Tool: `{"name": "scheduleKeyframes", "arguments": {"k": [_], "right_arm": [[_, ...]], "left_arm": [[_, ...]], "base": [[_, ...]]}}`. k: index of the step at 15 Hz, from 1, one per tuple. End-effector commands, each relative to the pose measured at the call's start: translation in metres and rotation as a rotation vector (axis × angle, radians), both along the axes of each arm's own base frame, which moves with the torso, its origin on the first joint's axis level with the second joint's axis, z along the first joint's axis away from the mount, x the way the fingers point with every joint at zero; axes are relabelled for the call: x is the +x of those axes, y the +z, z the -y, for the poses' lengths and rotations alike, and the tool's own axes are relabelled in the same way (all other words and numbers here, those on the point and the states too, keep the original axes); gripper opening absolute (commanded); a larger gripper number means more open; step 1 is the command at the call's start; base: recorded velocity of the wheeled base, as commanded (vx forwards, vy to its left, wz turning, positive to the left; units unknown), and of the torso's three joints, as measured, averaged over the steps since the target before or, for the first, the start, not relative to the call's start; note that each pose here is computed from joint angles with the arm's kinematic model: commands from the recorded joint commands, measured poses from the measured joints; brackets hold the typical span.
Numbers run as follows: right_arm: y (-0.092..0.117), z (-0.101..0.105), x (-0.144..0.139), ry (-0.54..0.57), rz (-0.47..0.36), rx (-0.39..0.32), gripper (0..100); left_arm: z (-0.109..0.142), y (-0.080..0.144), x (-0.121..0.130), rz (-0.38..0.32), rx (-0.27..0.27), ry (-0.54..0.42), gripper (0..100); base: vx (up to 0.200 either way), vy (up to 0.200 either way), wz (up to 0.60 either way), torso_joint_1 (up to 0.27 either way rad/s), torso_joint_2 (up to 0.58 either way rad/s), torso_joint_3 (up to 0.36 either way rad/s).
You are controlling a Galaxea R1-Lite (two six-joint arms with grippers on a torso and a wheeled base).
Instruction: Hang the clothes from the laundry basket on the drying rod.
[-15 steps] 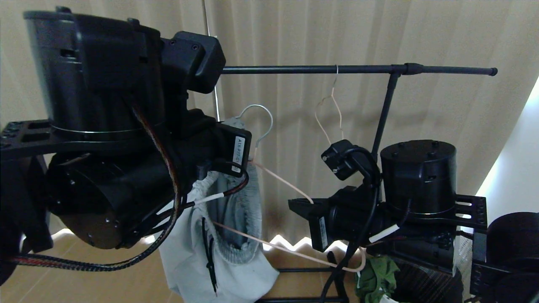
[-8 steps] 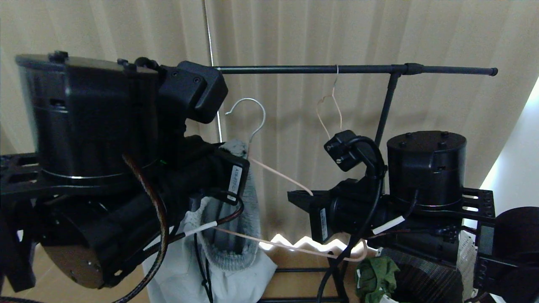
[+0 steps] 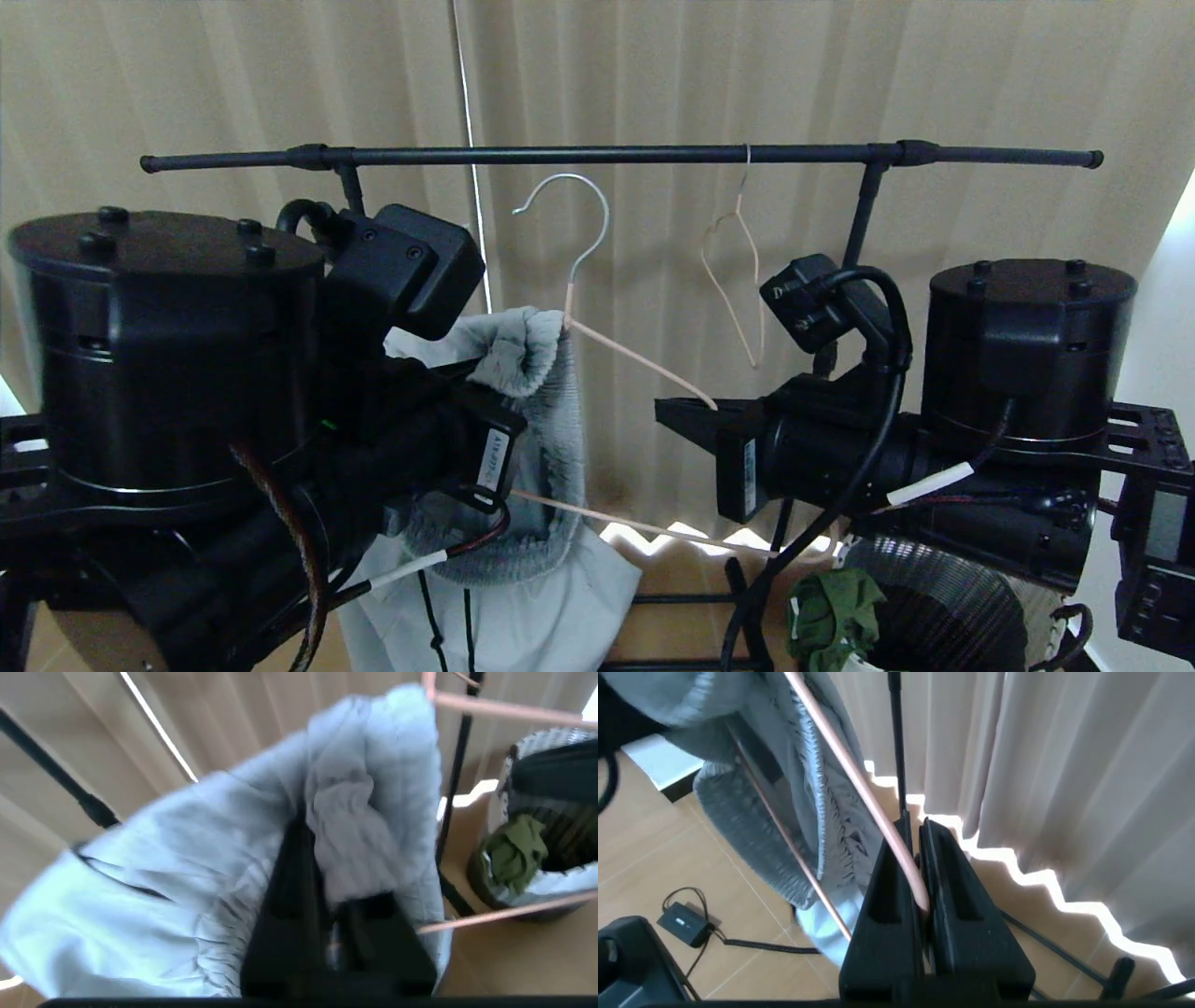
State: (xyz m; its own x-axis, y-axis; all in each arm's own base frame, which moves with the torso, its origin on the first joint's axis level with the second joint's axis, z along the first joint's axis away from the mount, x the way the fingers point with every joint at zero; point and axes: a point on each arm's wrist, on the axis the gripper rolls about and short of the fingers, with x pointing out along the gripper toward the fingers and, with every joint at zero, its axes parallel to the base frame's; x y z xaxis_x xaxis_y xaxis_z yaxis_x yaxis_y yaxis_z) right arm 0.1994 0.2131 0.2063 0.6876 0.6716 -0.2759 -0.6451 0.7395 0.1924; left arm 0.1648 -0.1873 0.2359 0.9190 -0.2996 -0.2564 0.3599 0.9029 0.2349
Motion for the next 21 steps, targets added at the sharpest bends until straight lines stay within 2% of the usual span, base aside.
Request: {"name": "scheduleKeyframes", "arguments": {"k": [1, 4, 8, 10, 14, 17, 21], "right_arm": [[0.004, 0.001, -0.003, 0.005, 0.009, 0.009, 0], [0.007, 0.003, -0.004, 0.006, 0.017, 0.016, 0], [0.01, 0.005, -0.006, 0.002, 0.027, 0.02, 0], [0.013, 0.014, -0.002, -0.026, 0.037, 0.027, 0], [0.012, 0.034, 0.004, -0.083, 0.07, -0.015, 0], [0.016, 0.047, 0.002, -0.114, 0.081, -0.008, 0], [0.015, 0.062, -0.003, -0.141, 0.095, -0.024, 0]], "left_arm": [[-0.001, 0.002, -0.001, 0.005, -0.006, -0.004, 100], [-0.001, 0.002, -0.001, 0.007, -0.005, -0.011, 100], [-0.009, 0.002, -0.009, -0.002, -0.012, -0.079, 100], [-0.015, 0.0, -0.015, -0.004, -0.011, -0.092, 100], [-0.025, 0.007, -0.023, 0.017, -0.036, -0.1, 100], [-0.031, 0.014, -0.029, 0.025, -0.073, -0.173, 100], [-0.036, 0.017, -0.03, 0.039, -0.076, -0.165, 100]], "base": [[0.0, 0.0, 0.0, 0.0, 0.0, 0.0], [0.0, 0.0, 0.0, 0.0, 0.0, 0.0], [0.0, 0.0, 0.0, 0.0, 0.0, 0.0], [0.0, 0.0, 0.0, 0.0, 0.0, 0.0], [0.0, 0.0, 0.0, 0.0, 0.0, 0.0], [0.0, 0.0, 0.0, 0.0, 0.0, 0.0], [0.0, 0.0, 0.0, 0.0, 0.0, 0.0]]}}
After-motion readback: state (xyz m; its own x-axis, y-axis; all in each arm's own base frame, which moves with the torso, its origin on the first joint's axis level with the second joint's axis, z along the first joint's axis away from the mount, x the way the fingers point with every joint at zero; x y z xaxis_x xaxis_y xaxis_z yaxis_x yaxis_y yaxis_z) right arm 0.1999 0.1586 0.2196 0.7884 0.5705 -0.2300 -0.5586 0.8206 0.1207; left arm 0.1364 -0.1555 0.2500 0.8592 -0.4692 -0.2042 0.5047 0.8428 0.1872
